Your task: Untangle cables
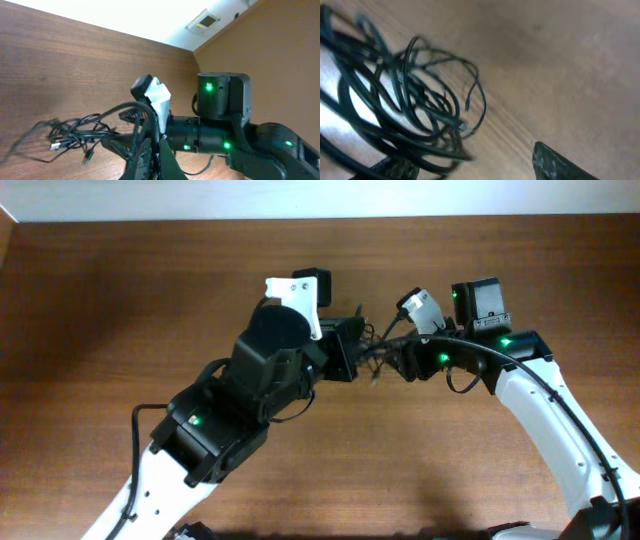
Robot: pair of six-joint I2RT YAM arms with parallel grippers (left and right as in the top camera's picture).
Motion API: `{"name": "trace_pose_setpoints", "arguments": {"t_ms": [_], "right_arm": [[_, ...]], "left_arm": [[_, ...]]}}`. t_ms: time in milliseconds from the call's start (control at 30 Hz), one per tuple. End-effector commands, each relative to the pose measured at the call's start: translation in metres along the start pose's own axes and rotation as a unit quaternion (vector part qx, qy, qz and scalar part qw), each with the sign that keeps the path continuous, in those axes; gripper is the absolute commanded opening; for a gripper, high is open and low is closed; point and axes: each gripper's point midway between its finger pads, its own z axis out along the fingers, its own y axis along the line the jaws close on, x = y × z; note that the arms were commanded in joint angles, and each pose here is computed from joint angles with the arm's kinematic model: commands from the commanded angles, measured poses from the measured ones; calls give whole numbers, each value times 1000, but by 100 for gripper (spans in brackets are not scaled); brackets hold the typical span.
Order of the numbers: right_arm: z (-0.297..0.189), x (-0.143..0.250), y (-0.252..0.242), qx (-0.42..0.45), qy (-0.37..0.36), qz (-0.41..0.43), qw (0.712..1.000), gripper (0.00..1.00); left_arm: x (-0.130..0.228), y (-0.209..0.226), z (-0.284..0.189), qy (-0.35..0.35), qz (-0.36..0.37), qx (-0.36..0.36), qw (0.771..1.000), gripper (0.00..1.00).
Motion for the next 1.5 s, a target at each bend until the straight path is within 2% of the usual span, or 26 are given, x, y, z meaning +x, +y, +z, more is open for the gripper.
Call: {"name": "trace_pose_setpoints", "arguments": {"t_ms": [0,67,100,200,233,267,300,333,400,500,567,600,633,667,700,800,833,900,1000,1033,1100,1167,1267,1333,1367,1467], "right_arm": [[-5,-16,37,-99,-43,-63,992,60],[-15,-25,66,-181,-85,-107,974,32],[-15,-25,68,-186,-85,-103,973,4],[-39,-32,80,-247,-94,9,964,4],[-65,-43,87,-304,-112,79,943,4],[-98,-51,93,-371,-147,99,912,4],[-103,-52,88,-375,-145,129,907,4],[-105,-52,83,-375,-143,150,904,4],[-129,-58,89,-433,-170,138,874,4],[-134,-60,74,-421,-173,171,874,4],[-141,-65,54,-410,-174,216,869,4],[-136,-66,42,-382,-171,242,875,4],[-116,-64,18,-306,-160,303,888,4],[-102,-60,-4,-241,-148,372,884,4],[-97,-57,-15,-211,-142,423,870,4],[-91,-54,-38,-165,-137,546,810,4],[-91,-54,-38,-169,-132,565,797,4],[-92,-54,-35,-180,-125,582,783,4],[-89,-46,-30,-191,-88,663,719,4],[-91,-47,-21,-214,-73,667,710,4],[-93,-49,-16,-228,-65,670,703,4],[-95,-50,-12,-242,-51,693,677,4],[-95,-50,-12,-242,-51,693,677,4],[-95,-50,-12,-242,-51,692,678,4],[-95,-50,-12,-242,-51,692,678,4],[-95,-50,-12,-242,-51,693,678,4]], "left_arm": [[-11,-8,-14,-20,2,11,1000,0],[-15,-1,-14,-24,-2,3,1000,0],[-16,1,-14,-26,-3,0,1000,0],[-22,27,-14,-24,50,-41,998,0],[-14,38,-8,-3,58,-59,997,0],[0,52,5,30,63,-82,994,0],[11,61,16,55,63,-95,992,0],[23,63,24,86,80,-89,989,0],[64,49,45,184,123,-9,975,0],[104,58,72,254,142,-8,957,0],[126,34,83,282,182,70,939,0],[125,32,85,276,204,78,936,0],[115,45,87,260,212,44,941,13],[98,59,83,245,200,24,948,79],[87,65,79,233,181,14,955,99],[49,92,66,187,7,-47,981,99],[47,113,59,180,-175,-104,962,99],[48,117,57,166,-311,-136,926,99],[54,109,58,175,-418,-138,881,98],[57,109,59,172,-445,-146,867,99],[67,109,69,182,-454,-155,858,99],[95,111,94,218,-487,-176,827,99],[105,81,136,261,-484,-99,829,99],[124,72,151,288,-522,-99,796,96],[119,65,156,288,-528,-78,795,85],[116,42,162,291,-508,-37,810,79]]}}
